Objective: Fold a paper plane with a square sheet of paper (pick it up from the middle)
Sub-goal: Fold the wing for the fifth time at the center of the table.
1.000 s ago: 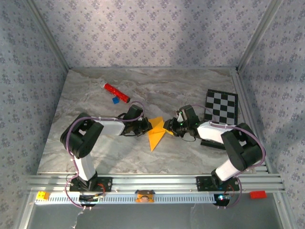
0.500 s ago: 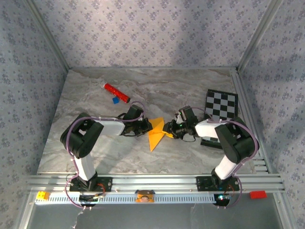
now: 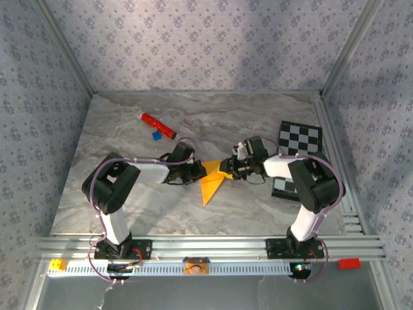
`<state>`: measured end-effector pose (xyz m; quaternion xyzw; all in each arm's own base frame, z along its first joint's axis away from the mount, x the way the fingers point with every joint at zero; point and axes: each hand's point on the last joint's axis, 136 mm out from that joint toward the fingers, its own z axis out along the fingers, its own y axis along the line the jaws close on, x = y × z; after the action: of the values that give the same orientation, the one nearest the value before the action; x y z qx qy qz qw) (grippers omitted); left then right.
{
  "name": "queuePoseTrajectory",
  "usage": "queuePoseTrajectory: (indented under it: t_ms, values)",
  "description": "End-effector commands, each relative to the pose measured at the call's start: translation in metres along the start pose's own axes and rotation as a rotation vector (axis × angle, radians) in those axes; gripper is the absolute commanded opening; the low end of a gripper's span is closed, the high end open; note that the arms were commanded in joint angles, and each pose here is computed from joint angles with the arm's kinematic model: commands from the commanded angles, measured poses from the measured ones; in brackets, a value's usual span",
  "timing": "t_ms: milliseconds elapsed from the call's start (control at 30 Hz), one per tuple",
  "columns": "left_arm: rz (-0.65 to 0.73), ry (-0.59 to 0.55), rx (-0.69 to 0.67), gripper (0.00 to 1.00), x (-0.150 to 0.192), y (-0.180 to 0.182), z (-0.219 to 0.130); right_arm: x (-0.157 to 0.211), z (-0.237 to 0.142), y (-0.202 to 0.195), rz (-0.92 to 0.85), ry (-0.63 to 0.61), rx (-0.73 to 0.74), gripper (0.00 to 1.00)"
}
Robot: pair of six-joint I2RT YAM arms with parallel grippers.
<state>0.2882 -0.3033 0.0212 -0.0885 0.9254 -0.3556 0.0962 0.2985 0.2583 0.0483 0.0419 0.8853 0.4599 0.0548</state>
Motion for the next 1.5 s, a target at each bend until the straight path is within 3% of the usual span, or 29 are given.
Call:
queuePoseTrajectory:
  t_ms: [0,667,1467]
  values:
    - [0.011,0.043,-0.026,0.09,0.008,0.005,0.007,0.002,0.002,0.009,-0.053,0.067,-0.058,0.32]
    - [0.002,0.04,-0.023,0.09,0.007,0.005,0.008,0.004,0.002,-0.002,-0.038,0.114,-0.046,0.3]
    - [0.001,0.041,-0.015,0.09,0.007,0.002,0.008,0.013,0.005,-0.004,-0.141,0.186,-0.042,0.26]
